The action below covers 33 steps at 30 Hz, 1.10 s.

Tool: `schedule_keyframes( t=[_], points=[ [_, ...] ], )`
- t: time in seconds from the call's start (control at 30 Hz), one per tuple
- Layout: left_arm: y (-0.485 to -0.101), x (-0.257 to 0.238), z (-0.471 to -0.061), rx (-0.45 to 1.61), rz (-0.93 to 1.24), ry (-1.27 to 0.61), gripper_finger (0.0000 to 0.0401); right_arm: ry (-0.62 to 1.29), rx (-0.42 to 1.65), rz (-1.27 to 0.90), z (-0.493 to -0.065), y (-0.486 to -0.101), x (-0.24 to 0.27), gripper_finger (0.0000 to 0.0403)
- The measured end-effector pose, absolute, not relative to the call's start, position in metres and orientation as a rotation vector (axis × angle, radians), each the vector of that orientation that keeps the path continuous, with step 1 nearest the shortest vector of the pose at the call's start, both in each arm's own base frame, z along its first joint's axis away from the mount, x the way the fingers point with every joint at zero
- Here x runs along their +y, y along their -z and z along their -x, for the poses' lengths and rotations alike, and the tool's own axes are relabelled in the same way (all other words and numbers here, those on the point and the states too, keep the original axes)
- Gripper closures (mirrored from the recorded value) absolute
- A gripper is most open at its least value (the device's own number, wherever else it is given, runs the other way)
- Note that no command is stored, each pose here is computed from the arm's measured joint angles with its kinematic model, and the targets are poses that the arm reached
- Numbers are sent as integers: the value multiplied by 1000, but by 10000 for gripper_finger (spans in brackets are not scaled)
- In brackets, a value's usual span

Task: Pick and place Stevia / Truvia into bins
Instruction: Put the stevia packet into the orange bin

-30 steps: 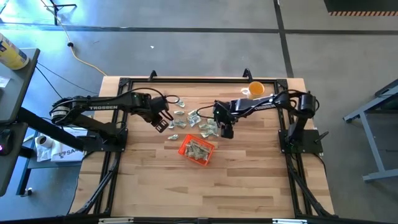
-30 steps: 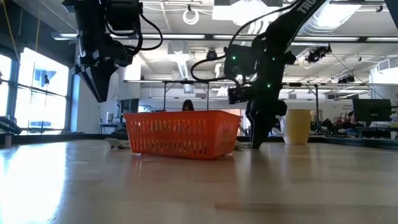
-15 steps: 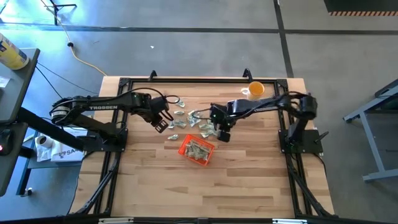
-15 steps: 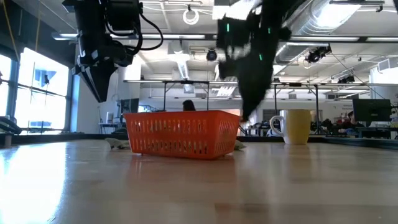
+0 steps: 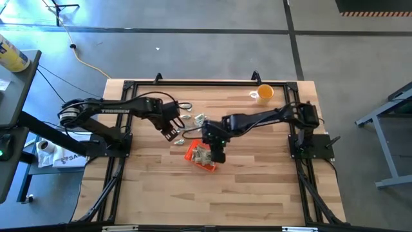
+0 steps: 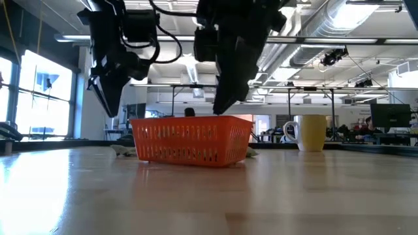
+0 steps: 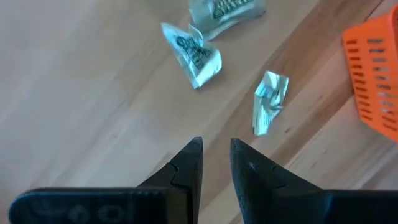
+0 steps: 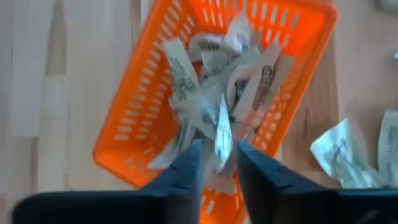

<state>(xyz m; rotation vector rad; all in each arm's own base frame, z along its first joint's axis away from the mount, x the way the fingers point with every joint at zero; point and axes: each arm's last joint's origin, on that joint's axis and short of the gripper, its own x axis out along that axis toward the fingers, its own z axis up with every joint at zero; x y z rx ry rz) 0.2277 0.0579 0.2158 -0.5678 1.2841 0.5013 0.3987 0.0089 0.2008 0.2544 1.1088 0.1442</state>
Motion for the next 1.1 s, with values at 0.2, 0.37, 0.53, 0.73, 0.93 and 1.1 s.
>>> schedule_keyframes(
  t=[0.2,0.37,0.53,0.73,0.93,1.1],
  points=[
    [-203,60,-236,1327,540,-523,286,-51,1130,-256,-395,-203,15,197],
    [-203,64,-247,1212,524,-531,271,54,1140,-179,-386,-216,19,122],
    [-203,66,-252,1157,535,-581,196,118,1202,-214,-377,-217,18,89],
    [-183,68,-259,1236,524,-606,113,160,1210,-214,-376,-216,19,87],
    [-156,71,-269,1319,501,-591,112,188,1213,-230,-376,-216,19,87],
    [-141,74,-275,1366,456,-543,189,206,1231,-249,-374,-215,19,87]
  ],
)
